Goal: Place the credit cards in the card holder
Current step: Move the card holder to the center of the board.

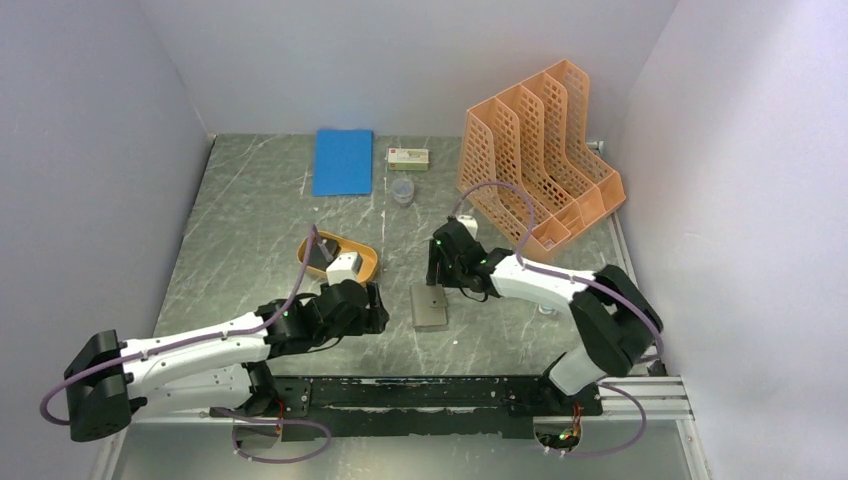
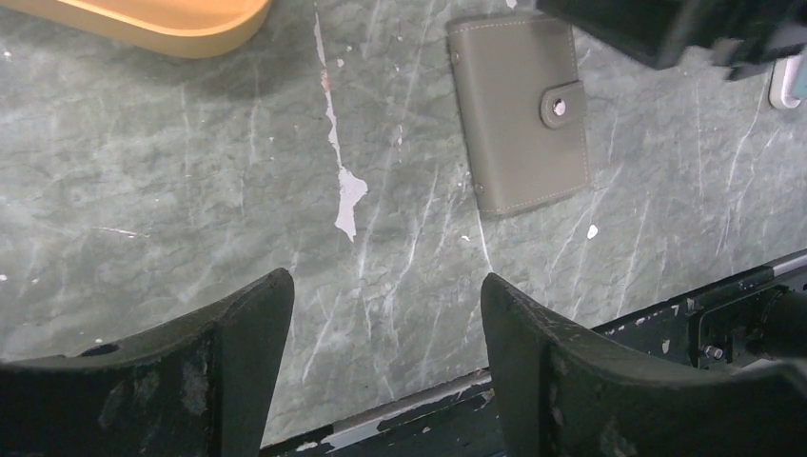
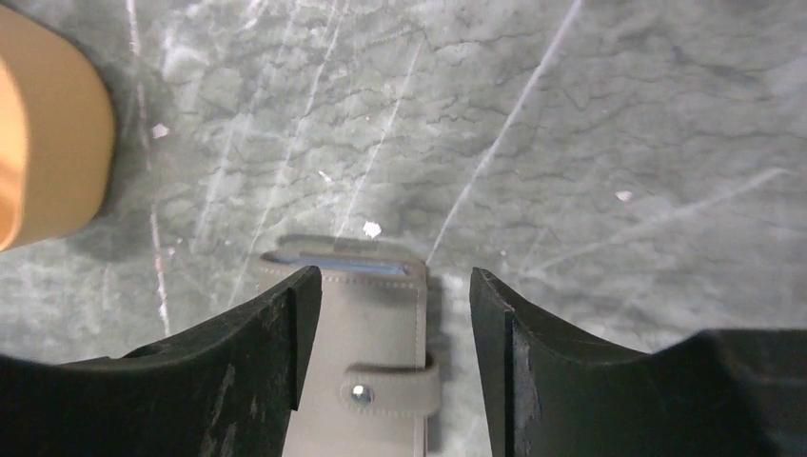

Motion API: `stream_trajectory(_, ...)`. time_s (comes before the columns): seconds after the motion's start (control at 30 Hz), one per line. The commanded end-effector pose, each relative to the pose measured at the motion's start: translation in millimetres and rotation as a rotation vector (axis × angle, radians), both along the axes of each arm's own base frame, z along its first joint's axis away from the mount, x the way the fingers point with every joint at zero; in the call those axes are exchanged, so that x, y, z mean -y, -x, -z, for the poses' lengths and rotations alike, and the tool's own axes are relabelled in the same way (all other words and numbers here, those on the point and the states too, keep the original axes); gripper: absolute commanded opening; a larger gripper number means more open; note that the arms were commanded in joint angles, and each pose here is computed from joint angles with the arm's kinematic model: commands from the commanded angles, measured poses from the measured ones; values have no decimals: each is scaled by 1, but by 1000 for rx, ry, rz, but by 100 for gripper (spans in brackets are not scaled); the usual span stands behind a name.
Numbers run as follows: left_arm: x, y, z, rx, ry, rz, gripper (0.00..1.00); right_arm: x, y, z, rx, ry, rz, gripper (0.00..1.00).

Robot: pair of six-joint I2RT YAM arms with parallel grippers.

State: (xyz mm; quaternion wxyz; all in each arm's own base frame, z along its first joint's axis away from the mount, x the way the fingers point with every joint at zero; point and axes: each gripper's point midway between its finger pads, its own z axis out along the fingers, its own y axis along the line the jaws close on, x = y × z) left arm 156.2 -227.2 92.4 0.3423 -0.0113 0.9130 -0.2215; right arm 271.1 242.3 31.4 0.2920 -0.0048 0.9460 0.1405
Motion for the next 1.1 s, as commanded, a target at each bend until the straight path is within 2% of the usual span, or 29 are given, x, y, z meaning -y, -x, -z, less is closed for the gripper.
stream_trajectory(0.0, 26, -6, -14, 9, 84, 27, 77, 8, -4, -52, 96, -2, 3, 63)
stream_trajectory(0.17, 60, -11, -20, 7, 153, 89, 76, 16, 13, -76, 146, -34, -74, 61)
stream_trajectory(0.3, 90, -17, -19, -19, 195, 135, 70, 22, 35, -68, 139, -49, -150, 58)
stream_trajectory(0.37, 101, -20, -14, -42, 212, 146, 61, 20, 45, -67, 139, -67, -183, 57)
stream_trajectory(0.67, 116, -42, 19, -127, 250, 119, 7, 14, 57, -58, 149, -29, -213, 56)
stream_trajectory(1.07, 105, -45, 62, -203, 214, 77, 5, 0, 56, -40, 141, 131, -196, 53)
